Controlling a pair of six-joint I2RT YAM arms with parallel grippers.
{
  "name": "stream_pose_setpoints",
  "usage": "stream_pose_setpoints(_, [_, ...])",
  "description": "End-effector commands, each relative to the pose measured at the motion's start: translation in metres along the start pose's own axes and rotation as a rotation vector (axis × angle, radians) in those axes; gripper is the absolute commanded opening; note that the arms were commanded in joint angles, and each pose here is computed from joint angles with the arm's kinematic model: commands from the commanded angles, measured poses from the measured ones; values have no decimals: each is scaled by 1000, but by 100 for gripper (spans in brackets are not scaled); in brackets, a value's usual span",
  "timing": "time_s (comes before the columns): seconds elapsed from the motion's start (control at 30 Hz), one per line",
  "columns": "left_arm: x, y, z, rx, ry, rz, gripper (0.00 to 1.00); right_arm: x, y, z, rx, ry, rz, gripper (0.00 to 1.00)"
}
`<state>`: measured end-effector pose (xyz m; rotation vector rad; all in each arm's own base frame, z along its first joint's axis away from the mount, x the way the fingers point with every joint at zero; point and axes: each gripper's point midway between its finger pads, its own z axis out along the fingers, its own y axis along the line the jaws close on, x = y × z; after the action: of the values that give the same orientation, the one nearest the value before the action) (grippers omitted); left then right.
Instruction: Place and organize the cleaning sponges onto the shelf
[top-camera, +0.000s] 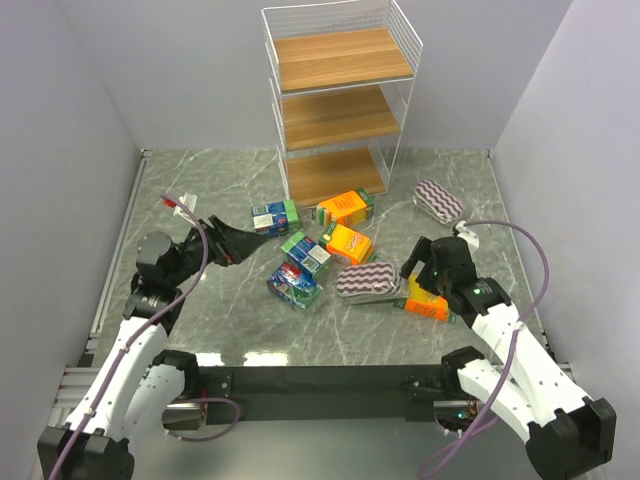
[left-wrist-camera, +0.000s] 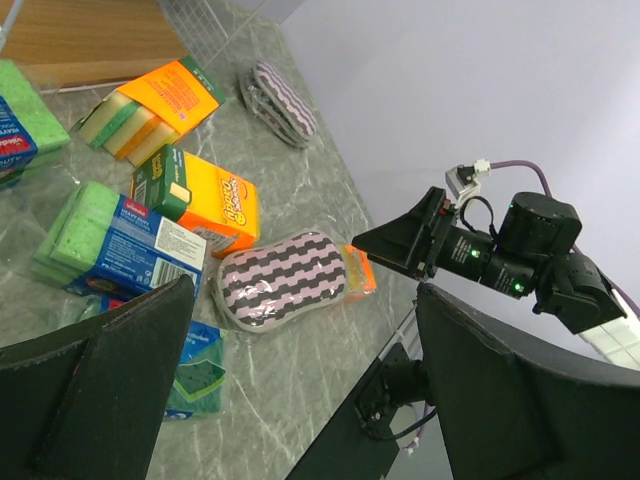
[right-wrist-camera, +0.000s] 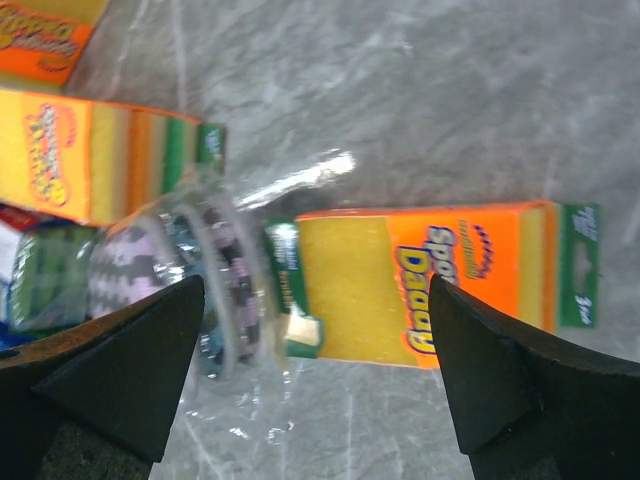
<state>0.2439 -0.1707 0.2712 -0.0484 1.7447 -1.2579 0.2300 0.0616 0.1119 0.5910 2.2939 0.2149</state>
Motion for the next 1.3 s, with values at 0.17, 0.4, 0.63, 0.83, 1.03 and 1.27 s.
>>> stream_pose_setpoints(0.17, [-5, -11, 1, 45, -13, 8, 100, -16, 59, -11, -287, -4, -68, 98])
stream_pose_setpoints(0.4, [-4, -8, 5, 48, -2, -12, 99, 0, 72, 4, -348, 70, -131, 96])
stream_pose_setpoints(0.63, [-7, -11, 4, 48, -7, 4, 99, 4, 62, 18, -265, 111, -162, 91])
stream_pose_setpoints(0.83, [-5, -8, 6, 45, -2, -4, 99, 14, 63, 23, -277, 157, -171, 78])
stream_pose_setpoints(1.03, [-6, -8, 5, 44, -3, -1, 100, 21, 69, 17, -333, 188, -194, 64])
stream_pose_setpoints(1.27, [-3, -5, 5, 39, -5, -9, 99, 47, 93, -4, -524, 342, -261, 53])
